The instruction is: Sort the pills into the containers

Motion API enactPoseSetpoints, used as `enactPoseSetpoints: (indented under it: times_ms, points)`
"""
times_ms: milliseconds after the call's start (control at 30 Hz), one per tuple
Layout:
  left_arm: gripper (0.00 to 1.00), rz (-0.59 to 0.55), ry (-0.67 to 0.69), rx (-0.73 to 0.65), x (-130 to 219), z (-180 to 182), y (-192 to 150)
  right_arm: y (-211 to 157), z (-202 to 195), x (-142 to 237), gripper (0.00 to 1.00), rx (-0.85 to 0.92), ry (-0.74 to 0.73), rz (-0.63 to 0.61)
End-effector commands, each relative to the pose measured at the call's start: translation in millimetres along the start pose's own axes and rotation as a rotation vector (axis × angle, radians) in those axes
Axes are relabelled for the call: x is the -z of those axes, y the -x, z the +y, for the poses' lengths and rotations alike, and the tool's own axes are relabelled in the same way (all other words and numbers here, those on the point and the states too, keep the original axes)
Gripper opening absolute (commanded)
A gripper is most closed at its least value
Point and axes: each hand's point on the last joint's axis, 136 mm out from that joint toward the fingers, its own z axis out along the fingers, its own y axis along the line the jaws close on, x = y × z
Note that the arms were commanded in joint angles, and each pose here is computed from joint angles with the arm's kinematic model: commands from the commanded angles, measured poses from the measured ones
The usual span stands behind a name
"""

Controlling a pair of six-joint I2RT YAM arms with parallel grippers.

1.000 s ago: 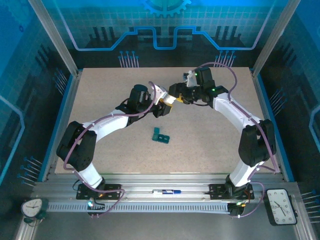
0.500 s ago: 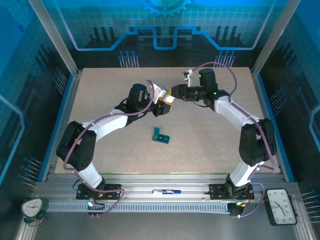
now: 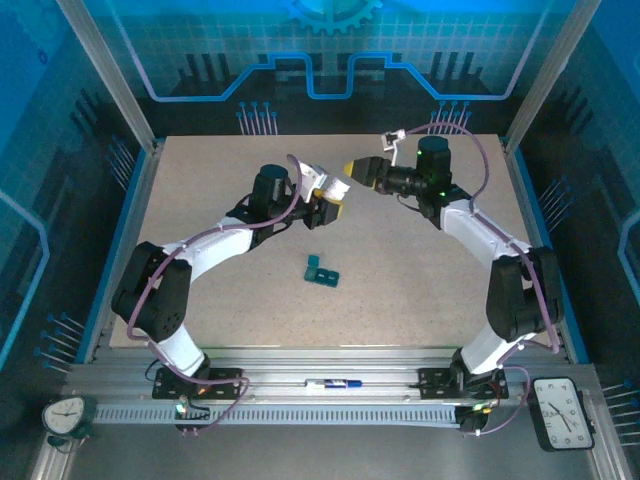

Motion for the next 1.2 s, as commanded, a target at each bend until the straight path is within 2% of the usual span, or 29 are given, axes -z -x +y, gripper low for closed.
enactPoseSetpoints:
  times_ms: [0,67,167,700,1167]
  points:
    - [0.00,-0.040,0.032,-0.028,8.7,1.5,17.2,11.2,-2.1,8.4,0.72,-0.132,-0.142,-0.067]
    - [0.00,-0.037,0.045,-0.030,9.1,2.9,17.1,8.1,-8.6,9.9,0.73,-0.156,-0.218,-0.068]
    - [0.00,-0.040,0.058,-0.036,10.0,4.7,17.1,4.8,-10.3,8.4,0.73,-0.160,-0.256,-0.068]
    - [0.00,-0.019,0.042,-0.050,5.2,-1.4,14.5,-15.8,-0.4,-31.3,0.69,-0.132,-0.234,0.057]
    - [0.00,-0.017,0.043,-0.052,4.6,-1.6,14.4,-32.1,-18.5,-36.3,0.66,-0.156,-0.273,0.092]
